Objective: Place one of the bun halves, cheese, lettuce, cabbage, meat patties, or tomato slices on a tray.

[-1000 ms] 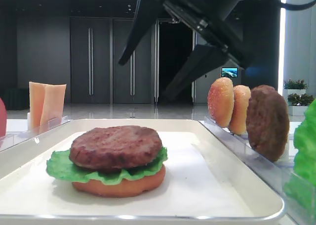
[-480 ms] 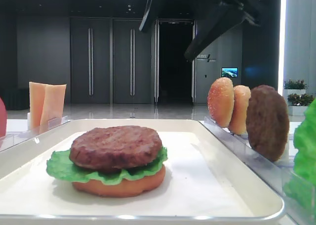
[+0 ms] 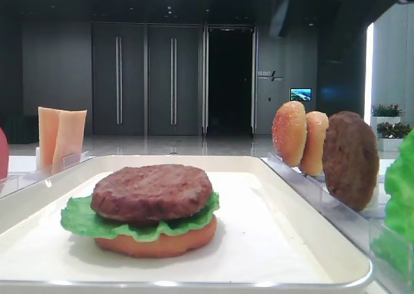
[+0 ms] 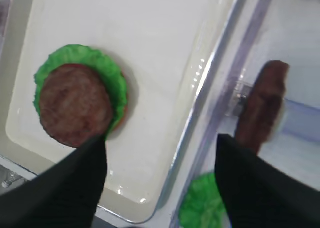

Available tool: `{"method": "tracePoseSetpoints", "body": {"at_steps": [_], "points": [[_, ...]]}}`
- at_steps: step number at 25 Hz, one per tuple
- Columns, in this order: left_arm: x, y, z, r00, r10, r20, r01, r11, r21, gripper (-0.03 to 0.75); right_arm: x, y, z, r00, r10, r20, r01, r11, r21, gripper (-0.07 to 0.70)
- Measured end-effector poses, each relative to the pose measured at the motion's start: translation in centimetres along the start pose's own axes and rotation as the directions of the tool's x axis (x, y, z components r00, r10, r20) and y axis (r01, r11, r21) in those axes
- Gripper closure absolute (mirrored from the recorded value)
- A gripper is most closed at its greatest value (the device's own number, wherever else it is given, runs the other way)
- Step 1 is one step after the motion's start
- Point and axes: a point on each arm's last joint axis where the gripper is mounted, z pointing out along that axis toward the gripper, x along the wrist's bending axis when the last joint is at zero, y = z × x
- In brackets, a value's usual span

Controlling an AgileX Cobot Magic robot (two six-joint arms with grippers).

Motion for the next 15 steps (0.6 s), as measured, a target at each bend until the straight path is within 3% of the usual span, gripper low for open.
{"method": "tracePoseSetpoints", "body": {"at_steps": [9,15], "points": [[0.0,0.0,0.0,1.0,0.0,0.0,0.0,1.0,0.0,0.715,-6.7,-0.2,-2.0,0.987,0.13,0.094,-0.136,0.989,0.052,0.167],[0.0,0.0,0.0,1.0,-0.001,0.002,0.001,1.0,0.0,0.715,-11.9,-0.7,-3.8,0.952,0.24,0.192,-0.248,0.969,0.018,0.167]]}}
